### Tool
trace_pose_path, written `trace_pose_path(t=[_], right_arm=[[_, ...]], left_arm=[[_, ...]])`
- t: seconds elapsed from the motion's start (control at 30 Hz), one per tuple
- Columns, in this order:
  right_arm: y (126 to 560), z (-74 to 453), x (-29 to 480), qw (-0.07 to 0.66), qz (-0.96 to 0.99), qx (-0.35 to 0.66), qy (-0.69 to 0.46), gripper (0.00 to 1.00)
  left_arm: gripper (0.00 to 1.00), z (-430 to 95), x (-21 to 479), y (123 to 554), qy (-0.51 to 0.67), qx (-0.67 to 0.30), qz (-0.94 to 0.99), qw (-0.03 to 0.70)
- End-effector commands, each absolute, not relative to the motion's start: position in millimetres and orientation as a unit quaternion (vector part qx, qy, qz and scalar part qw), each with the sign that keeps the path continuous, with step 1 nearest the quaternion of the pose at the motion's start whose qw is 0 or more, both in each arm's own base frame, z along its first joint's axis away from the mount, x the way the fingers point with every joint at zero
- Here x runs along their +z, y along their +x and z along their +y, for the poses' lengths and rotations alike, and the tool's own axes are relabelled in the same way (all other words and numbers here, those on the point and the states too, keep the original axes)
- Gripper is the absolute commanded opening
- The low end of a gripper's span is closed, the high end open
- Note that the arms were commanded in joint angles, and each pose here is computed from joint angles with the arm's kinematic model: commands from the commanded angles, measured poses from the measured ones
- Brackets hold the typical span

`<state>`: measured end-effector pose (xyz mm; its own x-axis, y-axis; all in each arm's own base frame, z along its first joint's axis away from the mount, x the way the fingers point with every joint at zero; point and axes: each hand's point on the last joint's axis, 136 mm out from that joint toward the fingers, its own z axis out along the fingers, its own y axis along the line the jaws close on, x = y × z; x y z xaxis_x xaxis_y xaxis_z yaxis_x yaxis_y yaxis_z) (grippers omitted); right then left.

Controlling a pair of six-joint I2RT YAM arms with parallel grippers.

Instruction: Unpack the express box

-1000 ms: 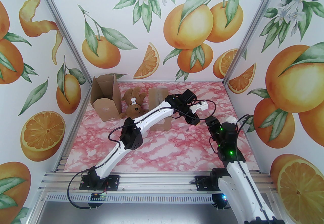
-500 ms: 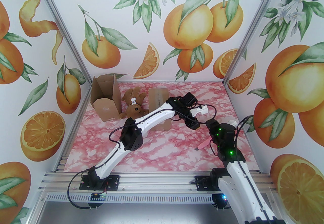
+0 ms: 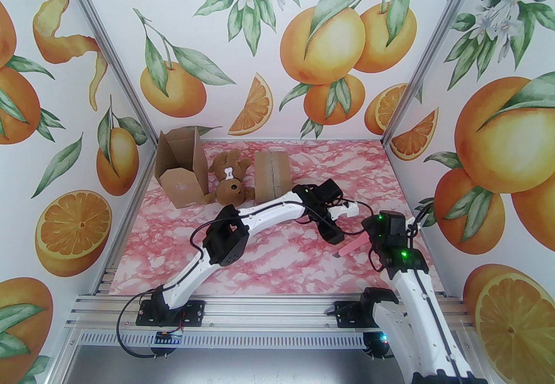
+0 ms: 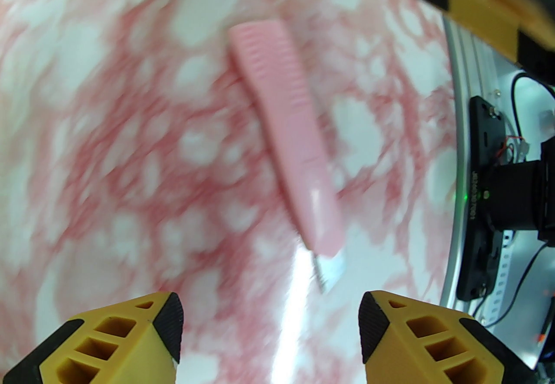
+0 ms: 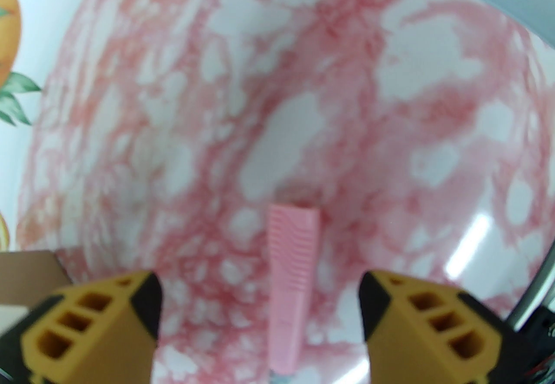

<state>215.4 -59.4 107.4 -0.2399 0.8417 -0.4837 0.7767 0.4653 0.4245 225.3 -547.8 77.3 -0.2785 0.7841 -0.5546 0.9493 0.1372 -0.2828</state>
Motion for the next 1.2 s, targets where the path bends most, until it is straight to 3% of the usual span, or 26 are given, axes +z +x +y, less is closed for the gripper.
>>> trace_pose_path(t=[0.0, 0.17, 0.5, 1.17], right_arm=[[195.6, -75.4, 127.8, 0.359, 0.763, 0.013, 0.538, 0.81], [160.1, -96.1, 185.5, 0.456, 0.694, -0.009, 0.557, 0.76], [126.4, -105.4, 240.3, 0.506, 0.65, -0.021, 0.566, 0.83], [138.6, -95.9, 242.9, 0.506, 0.667, 0.008, 0.547, 0.85]], left_arm=[[0.73, -559.4, 104.6, 225.0, 0.577, -0.32, 0.729, 0.182], [0.75, -569.4, 95.3, 216.6, 0.572, -0.313, 0.735, 0.185], [0.73, -592.8, 66.4, 207.3, 0.583, -0.27, 0.742, 0.192], [0.68, -599.0, -4.1, 209.4, 0.599, -0.191, 0.756, 0.18]])
